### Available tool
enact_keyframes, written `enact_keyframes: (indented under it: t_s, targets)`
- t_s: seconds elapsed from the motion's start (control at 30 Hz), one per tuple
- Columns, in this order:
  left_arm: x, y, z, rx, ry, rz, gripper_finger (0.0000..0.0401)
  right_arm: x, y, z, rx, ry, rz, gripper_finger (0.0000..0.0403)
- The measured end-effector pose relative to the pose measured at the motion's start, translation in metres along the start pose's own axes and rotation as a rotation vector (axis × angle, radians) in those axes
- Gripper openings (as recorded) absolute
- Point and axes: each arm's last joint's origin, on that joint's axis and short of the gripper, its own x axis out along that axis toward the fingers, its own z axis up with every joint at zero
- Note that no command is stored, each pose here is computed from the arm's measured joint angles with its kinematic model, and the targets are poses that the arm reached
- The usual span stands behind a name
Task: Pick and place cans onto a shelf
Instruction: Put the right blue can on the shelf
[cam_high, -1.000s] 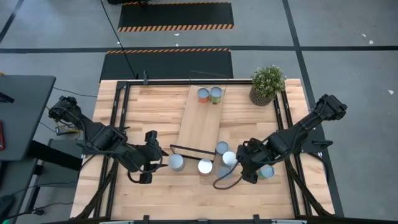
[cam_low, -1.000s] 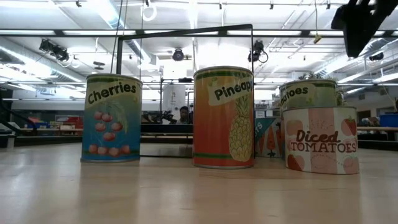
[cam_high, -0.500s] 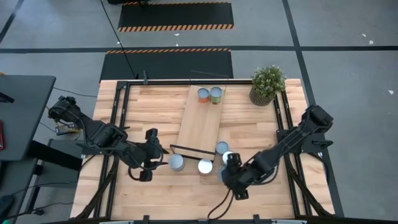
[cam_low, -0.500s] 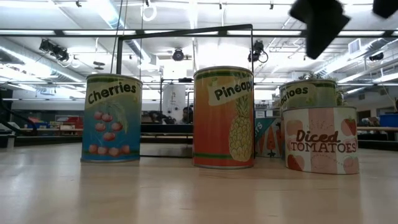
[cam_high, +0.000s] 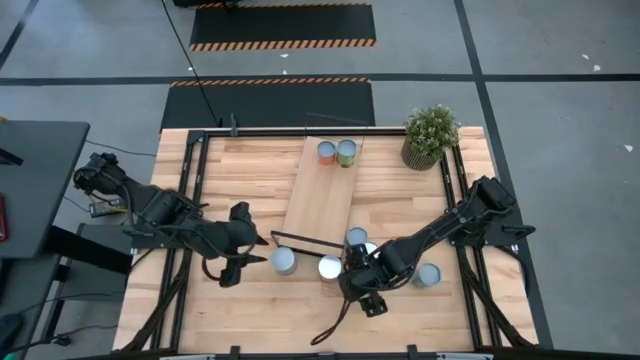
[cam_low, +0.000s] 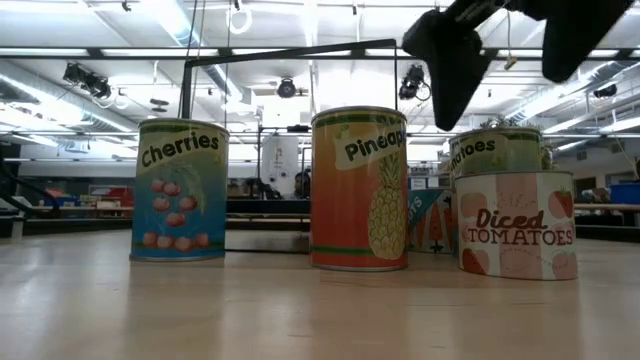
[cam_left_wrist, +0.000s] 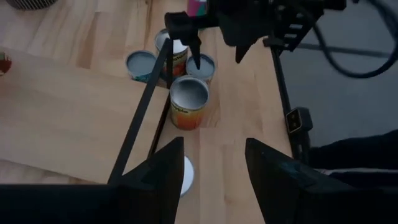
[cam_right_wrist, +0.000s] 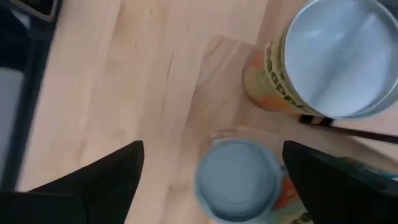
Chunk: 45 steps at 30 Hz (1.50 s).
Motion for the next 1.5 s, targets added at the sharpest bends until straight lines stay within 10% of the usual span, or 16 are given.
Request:
enact_keyframes:
  t_s: [0.23,1.5]
  targets:
    - [-0.018,0.006,0.001,-0.043,-0.049,-0.023,0.0176,-0.002,0.009,-0.007,-0.154,0.022,-0.110,0.0388]
    - [-0.022,0.006,0.007,0.029,-0.127,0.005,0.0176,-0.004,-0.016,-0.028,0.041,0.278,-0.132,0.0383]
